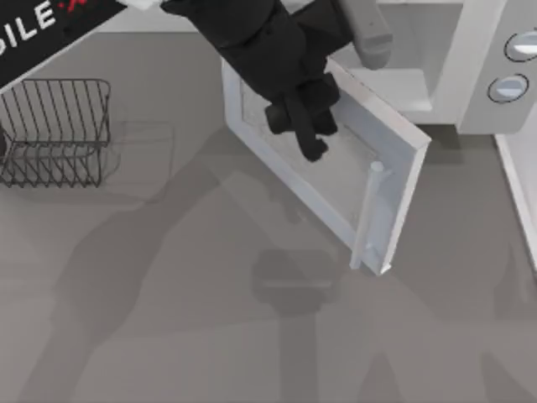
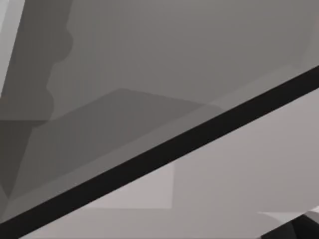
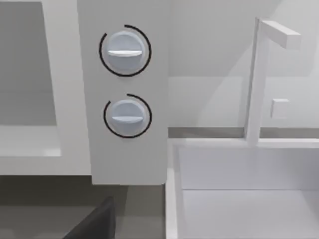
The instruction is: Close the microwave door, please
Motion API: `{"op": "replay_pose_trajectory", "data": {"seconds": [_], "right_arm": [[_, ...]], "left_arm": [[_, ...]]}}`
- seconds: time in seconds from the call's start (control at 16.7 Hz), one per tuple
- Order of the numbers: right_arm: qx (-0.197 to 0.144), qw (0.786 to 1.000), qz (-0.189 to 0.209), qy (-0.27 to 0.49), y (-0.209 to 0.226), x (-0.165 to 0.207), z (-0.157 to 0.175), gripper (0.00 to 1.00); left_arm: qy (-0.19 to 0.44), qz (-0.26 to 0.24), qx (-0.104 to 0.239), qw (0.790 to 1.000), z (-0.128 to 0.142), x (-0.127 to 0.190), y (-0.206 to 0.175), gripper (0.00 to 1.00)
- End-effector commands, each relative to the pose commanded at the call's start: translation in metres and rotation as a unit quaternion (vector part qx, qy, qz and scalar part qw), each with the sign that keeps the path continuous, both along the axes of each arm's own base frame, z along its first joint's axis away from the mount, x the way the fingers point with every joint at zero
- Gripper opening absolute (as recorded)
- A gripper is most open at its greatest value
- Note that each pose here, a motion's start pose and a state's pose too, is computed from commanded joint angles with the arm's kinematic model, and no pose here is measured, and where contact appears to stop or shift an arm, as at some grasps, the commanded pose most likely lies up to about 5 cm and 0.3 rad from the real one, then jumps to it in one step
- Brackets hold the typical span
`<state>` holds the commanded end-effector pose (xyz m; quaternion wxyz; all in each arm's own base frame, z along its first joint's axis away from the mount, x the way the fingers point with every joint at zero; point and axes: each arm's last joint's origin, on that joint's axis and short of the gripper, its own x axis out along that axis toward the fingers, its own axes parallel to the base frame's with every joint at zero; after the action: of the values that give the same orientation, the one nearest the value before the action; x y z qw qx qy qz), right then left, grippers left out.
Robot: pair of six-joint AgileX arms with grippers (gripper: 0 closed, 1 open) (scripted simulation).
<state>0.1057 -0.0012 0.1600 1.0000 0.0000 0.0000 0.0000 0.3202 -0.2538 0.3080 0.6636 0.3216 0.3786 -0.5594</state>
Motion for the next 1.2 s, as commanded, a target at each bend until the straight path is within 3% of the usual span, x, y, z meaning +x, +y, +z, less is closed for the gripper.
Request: {"op": "replay_pose_trajectory", "data": {"seconds": [0.42,0.78,1.02,1.2], "right_arm": [[0.000,1.000,0.000,0.000,0.000,0.000,0.000,1.00],[0.000,1.000,0.000,0.000,0.000,0.000,0.000,1.00],[0.000,1.000,0.000,0.000,0.000,0.000,0.000,1.00],[0.000,1.000,0.000,0.000,0.000,0.000,0.000,1.00]], "left_arm": [[0.022,0.003,0.036,0.999,-0.017,-0.008,-0.015,0.00],[0.002,0.006,-0.002,1.000,0.001,0.001,-0.015,0.00],[0.001,0.002,0.000,1.000,0.002,-0.001,-0.017,0.00],[-0.012,-0.009,0.022,1.000,-0.009,-0.008,-0.031,0.00]]}}
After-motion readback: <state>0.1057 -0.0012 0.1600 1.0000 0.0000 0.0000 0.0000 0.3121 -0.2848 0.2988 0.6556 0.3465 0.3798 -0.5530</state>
